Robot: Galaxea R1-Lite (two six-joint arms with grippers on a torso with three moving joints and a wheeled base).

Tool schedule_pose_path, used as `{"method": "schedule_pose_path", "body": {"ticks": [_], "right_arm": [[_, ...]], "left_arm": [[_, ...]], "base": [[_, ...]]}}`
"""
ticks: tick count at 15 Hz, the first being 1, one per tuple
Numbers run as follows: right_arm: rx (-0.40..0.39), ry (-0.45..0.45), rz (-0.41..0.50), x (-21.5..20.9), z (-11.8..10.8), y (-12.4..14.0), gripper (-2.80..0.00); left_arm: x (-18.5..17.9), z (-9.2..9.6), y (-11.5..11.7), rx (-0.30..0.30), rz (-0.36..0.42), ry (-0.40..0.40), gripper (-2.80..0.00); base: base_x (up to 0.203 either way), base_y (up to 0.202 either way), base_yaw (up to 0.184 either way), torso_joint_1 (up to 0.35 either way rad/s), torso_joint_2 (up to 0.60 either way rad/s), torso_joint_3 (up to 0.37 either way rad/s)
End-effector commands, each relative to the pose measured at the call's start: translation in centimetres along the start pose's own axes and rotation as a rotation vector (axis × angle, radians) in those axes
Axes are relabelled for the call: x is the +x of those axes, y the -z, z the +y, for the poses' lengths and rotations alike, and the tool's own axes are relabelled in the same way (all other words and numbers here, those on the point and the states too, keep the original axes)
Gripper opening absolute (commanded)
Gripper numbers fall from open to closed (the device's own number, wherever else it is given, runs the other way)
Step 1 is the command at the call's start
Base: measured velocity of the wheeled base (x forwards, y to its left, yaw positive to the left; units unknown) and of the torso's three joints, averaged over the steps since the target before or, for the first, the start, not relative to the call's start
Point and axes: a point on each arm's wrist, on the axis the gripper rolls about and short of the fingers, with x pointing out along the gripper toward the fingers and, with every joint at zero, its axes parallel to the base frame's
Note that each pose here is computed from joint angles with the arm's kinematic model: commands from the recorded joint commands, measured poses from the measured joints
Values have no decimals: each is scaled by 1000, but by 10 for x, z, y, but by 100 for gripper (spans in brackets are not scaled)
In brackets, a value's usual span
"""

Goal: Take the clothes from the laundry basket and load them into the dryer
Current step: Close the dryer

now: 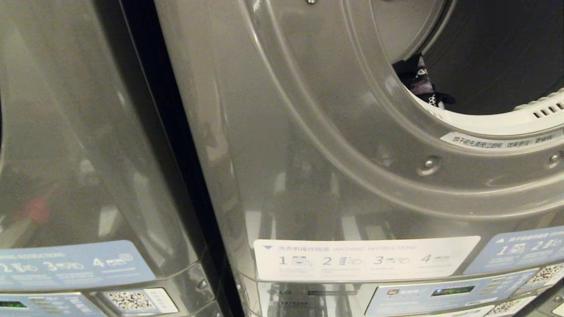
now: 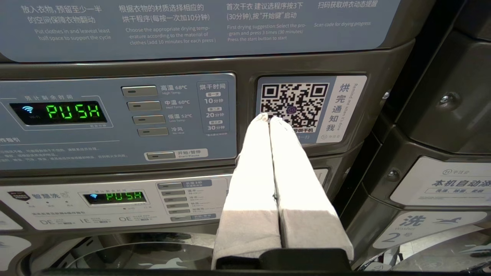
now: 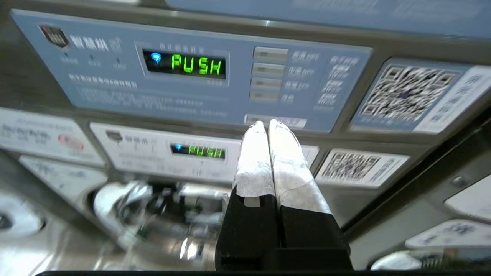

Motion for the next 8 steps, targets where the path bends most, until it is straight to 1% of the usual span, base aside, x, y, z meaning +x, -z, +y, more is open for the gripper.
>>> {"method": "schedule_pose_path", "body": {"ticks": [1, 2, 3, 4, 5, 6, 8], "right_arm": [[-27, 26, -168, -14, 2, 6, -280], [-42, 45, -219, -17, 3, 6, -280], [-45, 75, -210, -16, 2, 8, -280], [-38, 103, -136, -15, 2, 15, -280], [-36, 117, -93, -15, 2, 17, -280], [-37, 98, -91, -16, 2, 17, -280], [-36, 93, -92, -16, 2, 16, -280]], "left_arm": [[0, 0, 0, 1, 0, -1, -280], [0, 0, 0, 1, 0, 1, -280], [0, 0, 0, 1, -1, 0, -280], [0, 0, 0, 1, -1, 1, -280], [0, 0, 0, 1, 0, 1, -280], [0, 0, 0, 1, 0, -1, -280], [0, 0, 0, 1, 0, 1, -280]], "base": [[0, 0, 0, 0, 0, 0], [0, 0, 0, 0, 0, 0], [0, 0, 0, 0, 0, 0], [0, 0, 0, 0, 0, 0], [0, 0, 0, 0, 0, 0], [0, 0, 0, 0, 0, 0], [0, 0, 0, 0, 0, 0]]}}
